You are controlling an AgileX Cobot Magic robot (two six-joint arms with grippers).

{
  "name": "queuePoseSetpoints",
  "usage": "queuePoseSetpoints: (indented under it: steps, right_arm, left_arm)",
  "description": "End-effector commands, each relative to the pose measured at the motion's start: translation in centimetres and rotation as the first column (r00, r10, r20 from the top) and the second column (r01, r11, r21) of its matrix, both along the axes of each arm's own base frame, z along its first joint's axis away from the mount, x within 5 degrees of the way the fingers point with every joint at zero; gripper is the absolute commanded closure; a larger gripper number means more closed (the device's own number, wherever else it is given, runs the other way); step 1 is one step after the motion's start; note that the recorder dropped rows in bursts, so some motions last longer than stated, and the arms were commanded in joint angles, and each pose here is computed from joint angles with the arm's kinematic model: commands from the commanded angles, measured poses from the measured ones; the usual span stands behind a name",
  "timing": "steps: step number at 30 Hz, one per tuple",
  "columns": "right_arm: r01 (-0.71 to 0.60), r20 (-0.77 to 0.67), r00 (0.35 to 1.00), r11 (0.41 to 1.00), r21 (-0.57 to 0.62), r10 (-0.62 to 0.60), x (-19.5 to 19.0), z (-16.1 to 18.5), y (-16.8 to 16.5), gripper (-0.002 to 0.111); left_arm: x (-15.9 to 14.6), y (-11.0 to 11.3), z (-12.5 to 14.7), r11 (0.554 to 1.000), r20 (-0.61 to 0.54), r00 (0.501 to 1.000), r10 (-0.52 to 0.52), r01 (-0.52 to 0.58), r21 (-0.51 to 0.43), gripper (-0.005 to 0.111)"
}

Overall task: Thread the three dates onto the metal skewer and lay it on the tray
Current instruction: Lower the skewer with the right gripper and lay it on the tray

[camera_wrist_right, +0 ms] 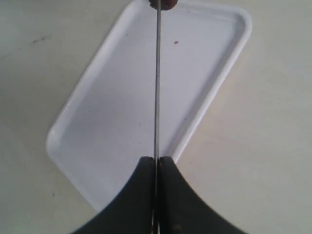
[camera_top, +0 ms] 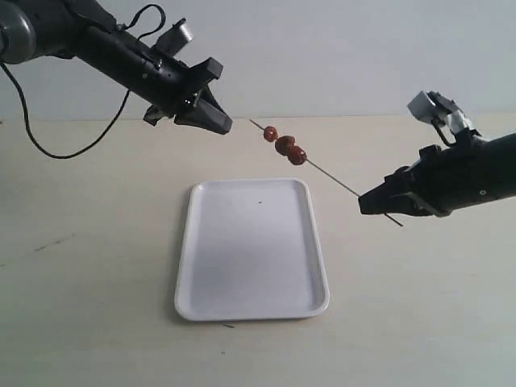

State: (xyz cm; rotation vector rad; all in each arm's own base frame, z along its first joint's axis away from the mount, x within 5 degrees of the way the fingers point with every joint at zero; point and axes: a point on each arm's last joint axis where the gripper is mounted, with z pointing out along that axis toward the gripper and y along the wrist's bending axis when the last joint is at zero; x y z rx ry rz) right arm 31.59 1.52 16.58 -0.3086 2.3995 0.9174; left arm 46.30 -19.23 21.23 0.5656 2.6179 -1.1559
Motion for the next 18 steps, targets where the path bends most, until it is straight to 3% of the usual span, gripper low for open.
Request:
queuePoseSetpoints:
  steps: [1, 5, 8, 18]
  right_arm:
    - [0.064, 0.009, 0.998, 0.994, 0.094, -0.065, -1.5, -1.3, 0.6, 0.108]
    - [0.119, 0.014, 0.992, 0.967, 0.227, -0.125, -3.3, -2.2, 1.3, 0.108]
    - [0.068, 0.02, 0.997, 0.951, 0.301, -0.078, -5.1, -2.6, 2.1, 0.108]
    - [0.011, -0.026, 1.0, 0.952, 0.307, -0.003, -8.3, -3.0, 4.1, 0.108]
  left_arm:
    - [-1.2, 0.3, 0.8, 0.999, 0.023, 0.999, -0.045, 0.045, 0.003, 0.107]
    - [-2.5, 0.6, 0.2, 0.998, 0.078, 0.997, -0.007, 0.012, -0.058, 0.107]
    - [-3.9, 1.6, -0.1, 0.995, 0.136, 0.989, 0.049, -0.037, -0.09, 0.107]
    - [-10.7, 8.3, -0.7, 0.959, 0.337, 0.914, 0.226, -0.149, -0.242, 0.107]
